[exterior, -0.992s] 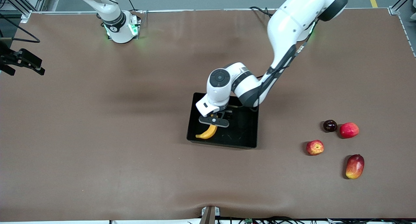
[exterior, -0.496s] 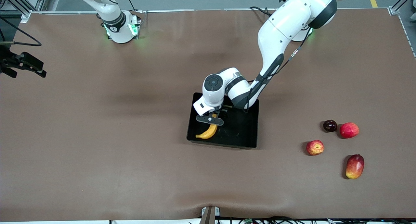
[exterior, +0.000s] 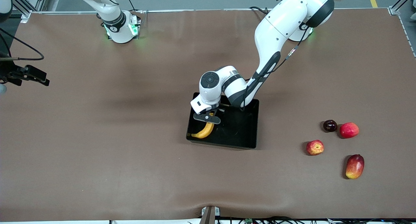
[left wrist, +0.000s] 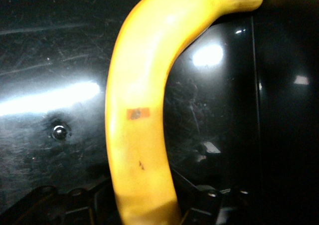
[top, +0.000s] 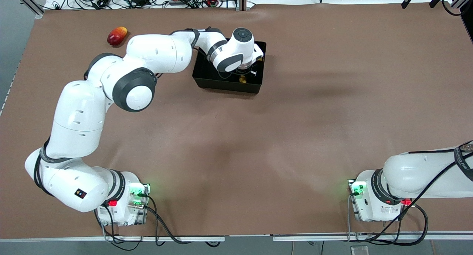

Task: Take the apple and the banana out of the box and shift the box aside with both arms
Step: 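Lower the left gripper and grasp the yellow banana in the tray, then carry the banana beside the fruits while the right gripper reaches the tray, then release the banana with the left gripper while the right gripper drags the tray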

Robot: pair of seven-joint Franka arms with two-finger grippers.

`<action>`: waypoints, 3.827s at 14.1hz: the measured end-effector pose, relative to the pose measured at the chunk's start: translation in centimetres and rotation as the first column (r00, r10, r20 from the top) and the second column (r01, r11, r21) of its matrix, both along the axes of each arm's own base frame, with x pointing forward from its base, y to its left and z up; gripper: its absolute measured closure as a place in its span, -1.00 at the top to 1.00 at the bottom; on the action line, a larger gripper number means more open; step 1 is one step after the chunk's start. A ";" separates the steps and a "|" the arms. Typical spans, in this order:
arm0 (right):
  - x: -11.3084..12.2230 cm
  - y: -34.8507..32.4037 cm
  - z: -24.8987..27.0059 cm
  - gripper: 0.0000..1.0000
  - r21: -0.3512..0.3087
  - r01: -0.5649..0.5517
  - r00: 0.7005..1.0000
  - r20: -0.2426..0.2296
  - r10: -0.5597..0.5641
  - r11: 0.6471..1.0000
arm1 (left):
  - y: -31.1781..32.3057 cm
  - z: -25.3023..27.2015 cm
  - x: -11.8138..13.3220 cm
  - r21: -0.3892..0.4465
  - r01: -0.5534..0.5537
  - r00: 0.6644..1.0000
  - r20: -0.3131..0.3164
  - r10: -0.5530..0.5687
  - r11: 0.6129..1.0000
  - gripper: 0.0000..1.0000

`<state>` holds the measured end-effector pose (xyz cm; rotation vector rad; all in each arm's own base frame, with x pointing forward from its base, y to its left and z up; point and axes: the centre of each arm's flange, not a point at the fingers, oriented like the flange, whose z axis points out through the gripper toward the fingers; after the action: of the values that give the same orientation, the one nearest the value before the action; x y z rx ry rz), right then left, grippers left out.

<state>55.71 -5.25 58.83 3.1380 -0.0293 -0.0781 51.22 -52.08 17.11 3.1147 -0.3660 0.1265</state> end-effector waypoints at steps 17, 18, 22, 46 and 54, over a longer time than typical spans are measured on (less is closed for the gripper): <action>3.0 8.6 -3.1 1.00 0.145 0.089 0.995 -0.060 -0.081 0.985 | 4.9 17.4 4.6 0.072 -0.088 0.991 0.104 0.080 0.994 -1.00; 3.3 10.5 -3.8 1.00 0.146 0.122 0.991 -0.078 -0.111 0.982 | 6.8 19.2 5.9 0.071 -0.103 0.988 0.120 0.094 0.992 -1.00; 5.2 19.5 -8.5 1.00 0.131 0.171 0.982 -0.106 -0.158 0.976 | 16.5 21.6 12.1 0.082 -0.162 0.979 0.137 0.150 0.983 -1.00; 2.6 45.8 -33.1 -0.89 0.100 0.159 0.987 -0.039 -0.156 0.982 | 60.6 4.9 21.6 -0.001 -0.015 1.000 0.026 0.015 1.000 -0.93; 8.3 33.0 -24.6 -0.89 0.097 0.113 0.990 -0.098 -0.103 0.989 | 60.1 4.4 21.7 -0.017 -0.107 0.994 0.022 0.107 0.994 0.00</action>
<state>63.97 27.77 34.22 3.2284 -0.2022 -0.2328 72.96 8.06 21.54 3.1193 -0.1975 0.1646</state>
